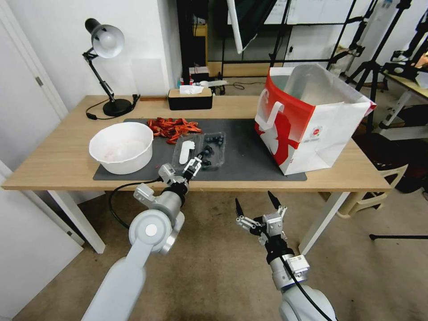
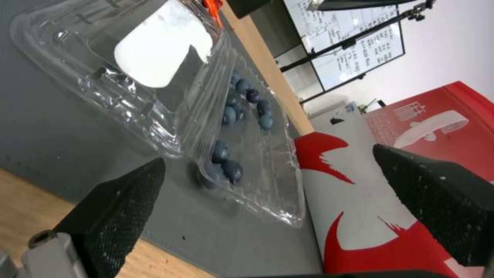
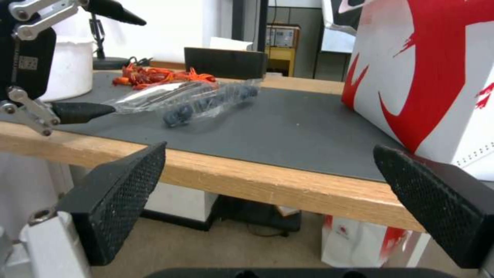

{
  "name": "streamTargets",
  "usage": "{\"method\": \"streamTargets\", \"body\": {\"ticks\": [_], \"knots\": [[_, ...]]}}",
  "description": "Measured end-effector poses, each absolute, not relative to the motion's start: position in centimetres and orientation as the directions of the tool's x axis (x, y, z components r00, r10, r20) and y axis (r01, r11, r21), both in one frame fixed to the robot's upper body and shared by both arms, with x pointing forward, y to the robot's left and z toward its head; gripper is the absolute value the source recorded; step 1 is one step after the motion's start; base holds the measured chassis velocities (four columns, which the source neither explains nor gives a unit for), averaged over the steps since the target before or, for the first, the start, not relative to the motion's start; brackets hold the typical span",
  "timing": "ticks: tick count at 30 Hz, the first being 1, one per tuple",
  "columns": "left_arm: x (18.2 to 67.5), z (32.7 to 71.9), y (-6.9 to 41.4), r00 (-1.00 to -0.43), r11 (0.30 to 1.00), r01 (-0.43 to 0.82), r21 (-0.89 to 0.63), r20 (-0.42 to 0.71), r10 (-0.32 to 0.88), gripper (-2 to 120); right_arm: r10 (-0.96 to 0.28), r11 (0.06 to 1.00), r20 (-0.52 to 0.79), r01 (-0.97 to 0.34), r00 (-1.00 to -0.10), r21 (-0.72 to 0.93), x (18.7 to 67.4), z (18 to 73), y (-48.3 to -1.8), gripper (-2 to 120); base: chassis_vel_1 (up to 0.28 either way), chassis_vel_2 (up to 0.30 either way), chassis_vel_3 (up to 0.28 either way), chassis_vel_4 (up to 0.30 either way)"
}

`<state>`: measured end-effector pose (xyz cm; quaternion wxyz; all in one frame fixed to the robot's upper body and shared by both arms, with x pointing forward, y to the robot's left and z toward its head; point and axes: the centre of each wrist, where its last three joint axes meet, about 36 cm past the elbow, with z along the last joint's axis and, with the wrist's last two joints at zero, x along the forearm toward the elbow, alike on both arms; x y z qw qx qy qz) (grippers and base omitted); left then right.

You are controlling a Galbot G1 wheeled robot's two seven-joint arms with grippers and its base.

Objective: Close the takeout container lid, then place the container into the takeout bag.

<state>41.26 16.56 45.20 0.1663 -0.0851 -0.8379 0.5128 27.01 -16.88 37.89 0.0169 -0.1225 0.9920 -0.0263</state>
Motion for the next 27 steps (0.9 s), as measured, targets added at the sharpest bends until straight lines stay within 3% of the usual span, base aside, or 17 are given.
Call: {"method": "streamTargets", "body": {"ticks": [27], "knots": [[42.9, 44.4, 15.9, -0.921, 0.469, -0.041, -0.882, 0.215, 0.324, 100, -0.233, 0.971, -0.024, -0.232, -0.972, -0.055, 27.4, 37.5, -16.9, 100, 0.000, 0.000, 0.000, 0.000]]}}
